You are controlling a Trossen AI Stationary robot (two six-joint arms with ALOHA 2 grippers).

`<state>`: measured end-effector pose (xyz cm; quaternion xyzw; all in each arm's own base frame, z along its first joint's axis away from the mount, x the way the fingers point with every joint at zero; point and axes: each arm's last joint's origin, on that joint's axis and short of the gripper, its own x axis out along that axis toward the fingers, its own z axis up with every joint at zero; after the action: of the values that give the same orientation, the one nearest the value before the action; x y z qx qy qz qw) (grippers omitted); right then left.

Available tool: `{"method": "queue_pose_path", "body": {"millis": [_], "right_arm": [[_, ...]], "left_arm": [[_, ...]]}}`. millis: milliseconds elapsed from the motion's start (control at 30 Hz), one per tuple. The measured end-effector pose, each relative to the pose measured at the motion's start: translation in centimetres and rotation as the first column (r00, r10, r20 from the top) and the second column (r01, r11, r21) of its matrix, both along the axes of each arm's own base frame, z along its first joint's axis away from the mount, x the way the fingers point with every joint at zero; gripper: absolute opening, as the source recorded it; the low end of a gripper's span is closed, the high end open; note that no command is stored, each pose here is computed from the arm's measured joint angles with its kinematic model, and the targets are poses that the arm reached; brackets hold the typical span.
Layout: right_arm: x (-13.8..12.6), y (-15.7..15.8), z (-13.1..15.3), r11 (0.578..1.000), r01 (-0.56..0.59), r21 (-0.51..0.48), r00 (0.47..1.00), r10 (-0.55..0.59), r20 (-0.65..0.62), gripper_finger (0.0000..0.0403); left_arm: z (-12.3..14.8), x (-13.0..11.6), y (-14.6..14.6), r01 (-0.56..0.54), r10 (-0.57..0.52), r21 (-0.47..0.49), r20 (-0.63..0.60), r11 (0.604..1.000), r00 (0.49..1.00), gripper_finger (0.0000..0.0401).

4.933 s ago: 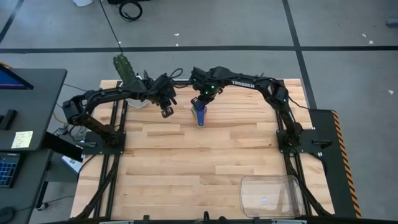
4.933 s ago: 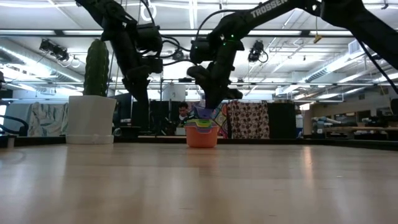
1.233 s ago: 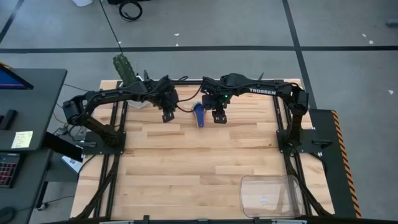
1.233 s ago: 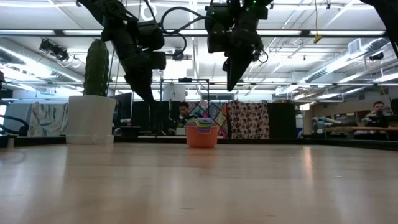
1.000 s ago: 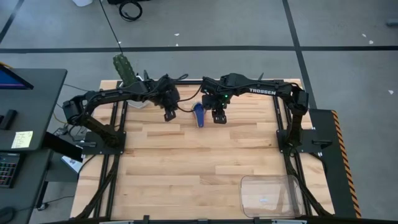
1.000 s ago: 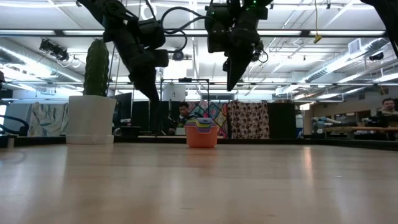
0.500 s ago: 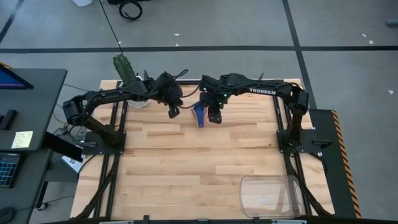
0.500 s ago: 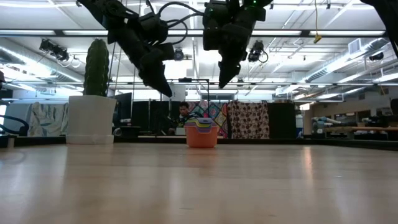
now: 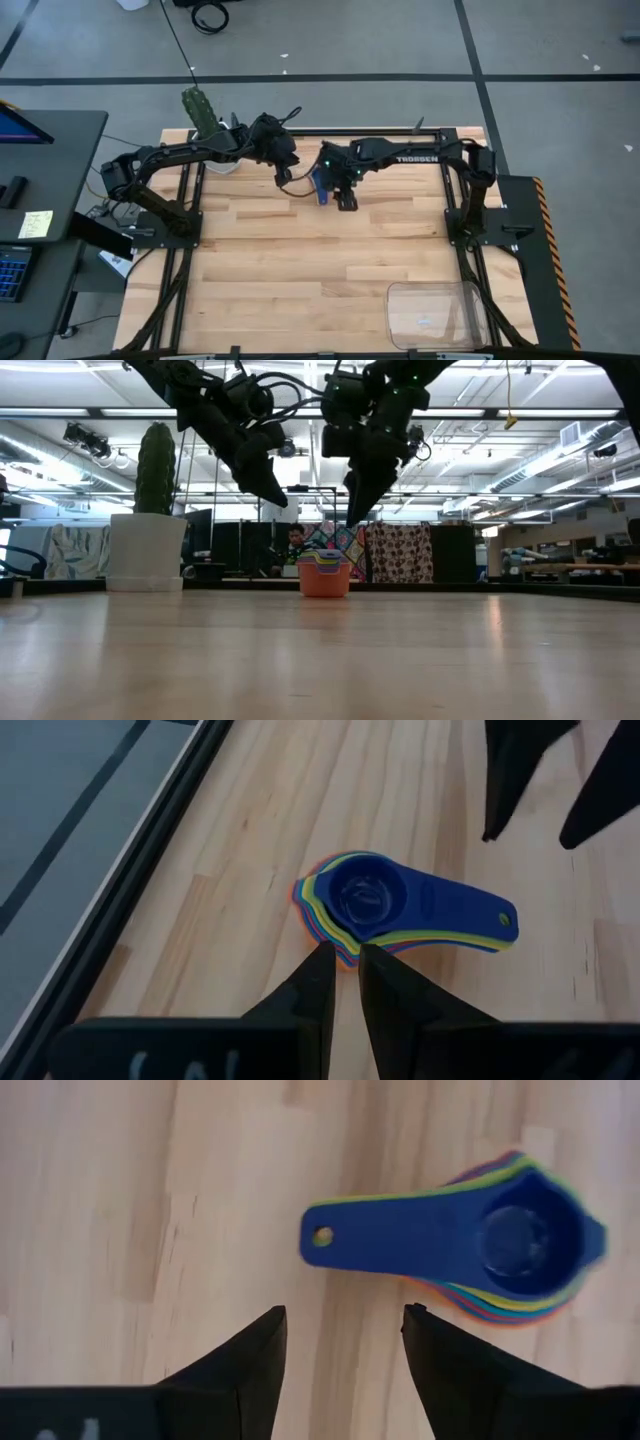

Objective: Nest measuring cups in basket
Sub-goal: Put the stacked measuring cups into the transparent bin

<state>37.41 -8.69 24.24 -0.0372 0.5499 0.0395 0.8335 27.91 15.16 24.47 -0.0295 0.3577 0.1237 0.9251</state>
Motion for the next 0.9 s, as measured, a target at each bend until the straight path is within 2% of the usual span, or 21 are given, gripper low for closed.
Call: {"method": "queue_pose_path", "body": {"millis": [300,633,900], "right_arm": [[-0.20,-0.16,-0.50,1.000,0.016,-0.010,1.000,-0.017,-0.017,0.0249],[-0.18,-0.24,-0.47,0.996,-0.077,-0.038,0.997,0.077,-0.010,0.0325],[0.36,-0.37,-0.23,0.996,-0.072,-0.055,0.996,0.075,0.050,0.0332]], "left_arm": [[0.00,-0.01,0.00,0.000,0.000,0.000,-0.001,1.000,1.000,0.0052],[-0.01,-0.01,0.00,0.000,0.000,0.000,-0.001,1.000,1.000,0.0052],[-0.01,-0.01,0.00,0.000,0.000,0.000,-0.001,1.000,1.000,0.0052]]}}
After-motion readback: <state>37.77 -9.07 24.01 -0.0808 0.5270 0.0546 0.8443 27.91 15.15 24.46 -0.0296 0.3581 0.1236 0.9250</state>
